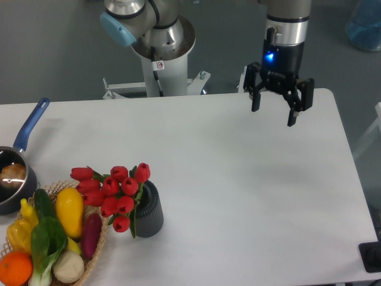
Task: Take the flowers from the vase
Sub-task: 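Move the open gripper toward the red tulips in the black vase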
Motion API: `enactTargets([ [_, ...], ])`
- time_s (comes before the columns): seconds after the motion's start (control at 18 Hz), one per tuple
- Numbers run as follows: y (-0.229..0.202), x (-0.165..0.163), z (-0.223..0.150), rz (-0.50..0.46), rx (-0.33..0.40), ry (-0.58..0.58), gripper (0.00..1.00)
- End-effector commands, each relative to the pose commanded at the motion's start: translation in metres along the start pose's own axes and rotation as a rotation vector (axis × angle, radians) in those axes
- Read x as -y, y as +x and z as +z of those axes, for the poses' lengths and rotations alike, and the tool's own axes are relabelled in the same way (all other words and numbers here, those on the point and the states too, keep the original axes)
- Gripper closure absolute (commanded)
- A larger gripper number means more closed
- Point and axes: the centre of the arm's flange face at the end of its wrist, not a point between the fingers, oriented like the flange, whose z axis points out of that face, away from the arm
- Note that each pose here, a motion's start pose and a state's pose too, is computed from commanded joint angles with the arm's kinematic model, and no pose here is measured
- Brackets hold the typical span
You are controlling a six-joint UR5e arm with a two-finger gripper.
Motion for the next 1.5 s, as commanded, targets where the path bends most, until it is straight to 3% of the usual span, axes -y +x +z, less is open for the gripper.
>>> enactTargets([
  [0.22, 0.002, 0.012, 0.008, -0.087, -0.048, 0.131, 0.00],
  [0.5, 0.000, 0.018, 0.019, -0.101, -0.100, 0.251, 0.00],
  [1.5, 0.035, 0.049, 0.084, -0.078, -0.270, 0.336, 0.00],
])
